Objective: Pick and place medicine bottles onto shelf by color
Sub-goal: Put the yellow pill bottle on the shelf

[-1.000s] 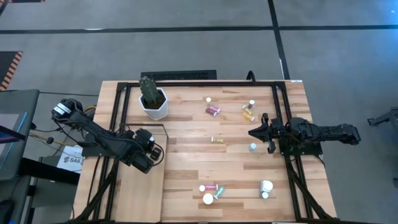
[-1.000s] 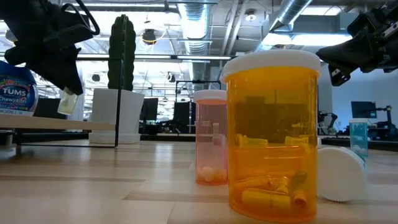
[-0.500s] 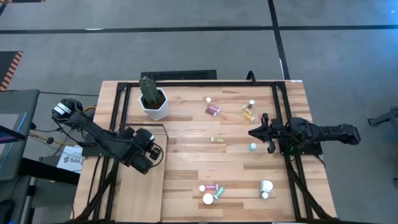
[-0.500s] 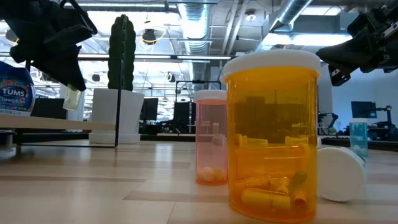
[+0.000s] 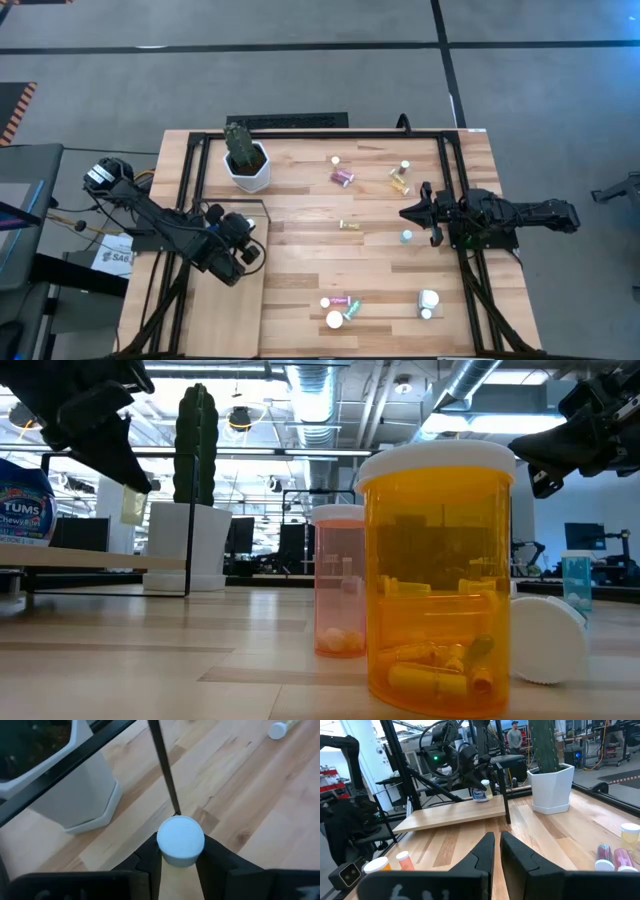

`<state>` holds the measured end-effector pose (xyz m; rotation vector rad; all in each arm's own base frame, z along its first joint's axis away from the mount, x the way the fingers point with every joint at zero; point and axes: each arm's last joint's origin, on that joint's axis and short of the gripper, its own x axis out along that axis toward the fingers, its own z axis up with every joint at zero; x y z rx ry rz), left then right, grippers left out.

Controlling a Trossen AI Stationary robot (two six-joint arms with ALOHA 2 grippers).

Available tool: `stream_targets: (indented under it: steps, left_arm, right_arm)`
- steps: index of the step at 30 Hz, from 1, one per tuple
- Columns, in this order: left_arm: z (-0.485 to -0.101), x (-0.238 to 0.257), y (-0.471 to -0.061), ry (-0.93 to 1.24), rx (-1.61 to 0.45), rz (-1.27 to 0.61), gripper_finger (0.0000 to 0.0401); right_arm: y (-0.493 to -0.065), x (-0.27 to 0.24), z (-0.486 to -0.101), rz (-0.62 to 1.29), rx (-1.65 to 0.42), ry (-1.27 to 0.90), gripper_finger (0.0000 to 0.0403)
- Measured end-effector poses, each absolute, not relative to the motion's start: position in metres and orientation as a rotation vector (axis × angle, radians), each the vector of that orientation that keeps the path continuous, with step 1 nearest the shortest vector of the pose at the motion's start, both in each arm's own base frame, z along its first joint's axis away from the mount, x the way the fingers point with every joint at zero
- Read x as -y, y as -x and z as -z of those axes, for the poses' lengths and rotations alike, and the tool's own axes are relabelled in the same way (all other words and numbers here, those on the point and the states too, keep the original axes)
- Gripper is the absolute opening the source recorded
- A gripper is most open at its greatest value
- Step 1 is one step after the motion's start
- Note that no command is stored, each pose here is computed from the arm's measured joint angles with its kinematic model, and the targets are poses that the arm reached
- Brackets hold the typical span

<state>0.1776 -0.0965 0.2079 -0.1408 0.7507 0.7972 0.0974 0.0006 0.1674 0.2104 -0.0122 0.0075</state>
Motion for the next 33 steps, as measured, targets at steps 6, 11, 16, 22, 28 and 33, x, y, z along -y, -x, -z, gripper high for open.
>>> stream_targets:
  steps: [6,11,16,22,28,33]
  left_arm:
    - [-0.208,0.098,-0.18,0.124,-0.739,-0.773,0.008]
    - [-0.209,0.103,-0.186,0.125,-0.756,-0.698,0.0081]
    - [-0.209,0.104,-0.188,0.084,-0.776,-0.657,0.0081]
    - [-0.209,0.102,-0.191,0.079,-0.775,-0.657,0.0081]
    - [-0.209,0.097,-0.194,0.034,-0.796,-0.651,0.0081]
    - [-0.209,0.093,-0.199,0.021,-0.836,-0.618,0.0081]
  right_arm:
    - [-0.097,-0.001,-0.167,-0.008,0.012,-0.211,0.0056]
    - [-0.097,-0.001,-0.167,-0.008,0.012,-0.211,0.0056]
    - [-0.097,-0.001,-0.167,-0.008,0.012,-0.211,0.0056]
    - [-0.097,-0.001,-0.167,-0.008,0.012,-0.21,0.0056]
    - [-0.097,-0.001,-0.167,-0.007,0.012,-0.21,0.0056]
    - [-0.097,-0.001,-0.167,-0.008,0.012,-0.211,0.0056]
